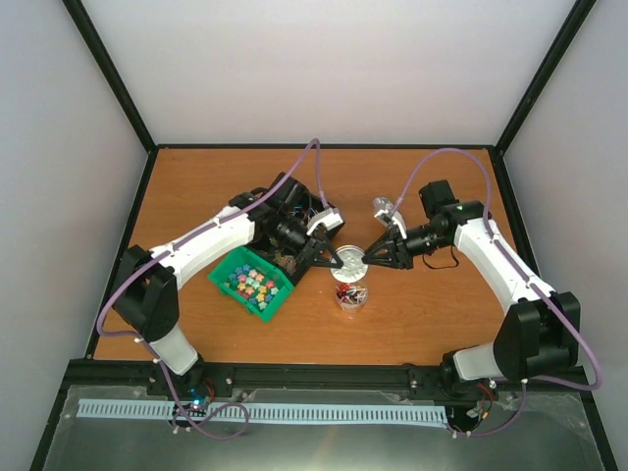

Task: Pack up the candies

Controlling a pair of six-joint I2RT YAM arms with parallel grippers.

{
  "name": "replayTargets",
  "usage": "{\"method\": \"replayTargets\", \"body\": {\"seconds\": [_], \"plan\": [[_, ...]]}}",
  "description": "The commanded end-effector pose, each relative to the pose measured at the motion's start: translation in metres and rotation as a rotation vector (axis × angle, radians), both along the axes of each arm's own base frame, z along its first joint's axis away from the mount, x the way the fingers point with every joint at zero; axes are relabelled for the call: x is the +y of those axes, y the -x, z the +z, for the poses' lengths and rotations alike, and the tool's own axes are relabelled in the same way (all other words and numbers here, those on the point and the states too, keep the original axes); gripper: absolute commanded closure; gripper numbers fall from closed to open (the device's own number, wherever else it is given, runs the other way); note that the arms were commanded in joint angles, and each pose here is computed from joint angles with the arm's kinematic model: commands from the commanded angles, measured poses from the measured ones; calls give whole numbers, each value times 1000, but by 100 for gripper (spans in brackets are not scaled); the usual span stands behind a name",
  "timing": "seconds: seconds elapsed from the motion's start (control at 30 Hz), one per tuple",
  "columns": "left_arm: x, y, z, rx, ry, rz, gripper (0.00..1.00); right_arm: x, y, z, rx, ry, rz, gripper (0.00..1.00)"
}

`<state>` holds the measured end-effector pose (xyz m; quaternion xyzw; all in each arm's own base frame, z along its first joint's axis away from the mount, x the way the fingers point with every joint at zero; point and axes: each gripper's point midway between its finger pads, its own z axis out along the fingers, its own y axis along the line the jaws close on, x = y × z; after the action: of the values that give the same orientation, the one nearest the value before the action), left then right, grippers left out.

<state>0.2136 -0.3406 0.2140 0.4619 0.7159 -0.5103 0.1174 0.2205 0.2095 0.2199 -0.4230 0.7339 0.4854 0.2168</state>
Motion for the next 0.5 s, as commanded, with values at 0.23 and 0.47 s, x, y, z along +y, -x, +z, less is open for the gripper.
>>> {"method": "replayTargets", "body": {"seconds": [0.23, 0.47], "plan": [[16, -22, -6, -61, -39, 83, 58, 5, 2, -5, 129, -25, 21, 92], [44, -44, -20, -322, -180, 216, 5, 4, 6, -39, 300, 14, 22, 94]]}}
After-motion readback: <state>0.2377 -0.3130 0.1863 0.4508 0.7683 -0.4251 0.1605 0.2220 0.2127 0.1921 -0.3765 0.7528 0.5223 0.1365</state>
